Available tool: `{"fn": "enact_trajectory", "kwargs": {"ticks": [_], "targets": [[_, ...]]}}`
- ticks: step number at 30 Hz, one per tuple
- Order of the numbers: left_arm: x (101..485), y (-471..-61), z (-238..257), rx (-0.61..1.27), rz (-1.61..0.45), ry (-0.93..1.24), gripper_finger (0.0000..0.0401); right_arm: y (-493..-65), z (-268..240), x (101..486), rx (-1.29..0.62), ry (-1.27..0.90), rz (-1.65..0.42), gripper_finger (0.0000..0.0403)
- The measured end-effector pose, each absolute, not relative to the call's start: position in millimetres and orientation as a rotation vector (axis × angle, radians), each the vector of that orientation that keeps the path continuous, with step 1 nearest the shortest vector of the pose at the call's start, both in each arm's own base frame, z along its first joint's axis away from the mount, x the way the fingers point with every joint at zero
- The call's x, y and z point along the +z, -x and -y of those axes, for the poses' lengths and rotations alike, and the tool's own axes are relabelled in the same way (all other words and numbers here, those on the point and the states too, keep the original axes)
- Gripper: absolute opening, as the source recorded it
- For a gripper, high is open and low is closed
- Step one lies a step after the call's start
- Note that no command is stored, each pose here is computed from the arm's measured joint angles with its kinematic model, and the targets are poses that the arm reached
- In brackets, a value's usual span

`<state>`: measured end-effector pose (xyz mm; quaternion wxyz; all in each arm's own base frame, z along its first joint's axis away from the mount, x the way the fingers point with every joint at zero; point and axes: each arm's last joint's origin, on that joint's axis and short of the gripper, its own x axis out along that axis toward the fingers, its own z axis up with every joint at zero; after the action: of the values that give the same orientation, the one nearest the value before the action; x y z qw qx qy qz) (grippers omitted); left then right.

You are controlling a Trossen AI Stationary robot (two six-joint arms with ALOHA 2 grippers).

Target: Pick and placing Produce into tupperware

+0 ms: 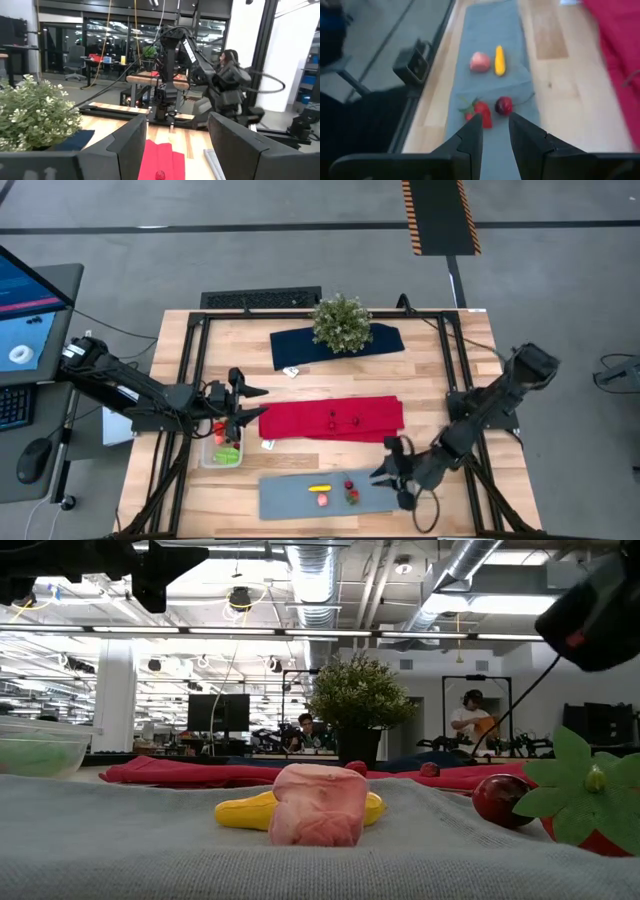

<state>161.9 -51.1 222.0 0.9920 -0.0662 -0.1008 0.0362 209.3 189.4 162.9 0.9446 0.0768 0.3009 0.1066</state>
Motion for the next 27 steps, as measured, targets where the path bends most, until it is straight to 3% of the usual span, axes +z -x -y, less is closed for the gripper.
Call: {"fn": "enact_trajectory", "kwargs": {"ticks": [14, 27], "targets": [[218, -164, 52, 0.069, 0.168, 0.140, 0.0203, -260, -253, 158, 0.320, 0.173, -0.630, 0.0118], [218, -164, 52, 0.067, 0.170, 0.148, 0.0203, -284, -266, 138, 0.375, 0.252, -0.720, 0.0118]]}}
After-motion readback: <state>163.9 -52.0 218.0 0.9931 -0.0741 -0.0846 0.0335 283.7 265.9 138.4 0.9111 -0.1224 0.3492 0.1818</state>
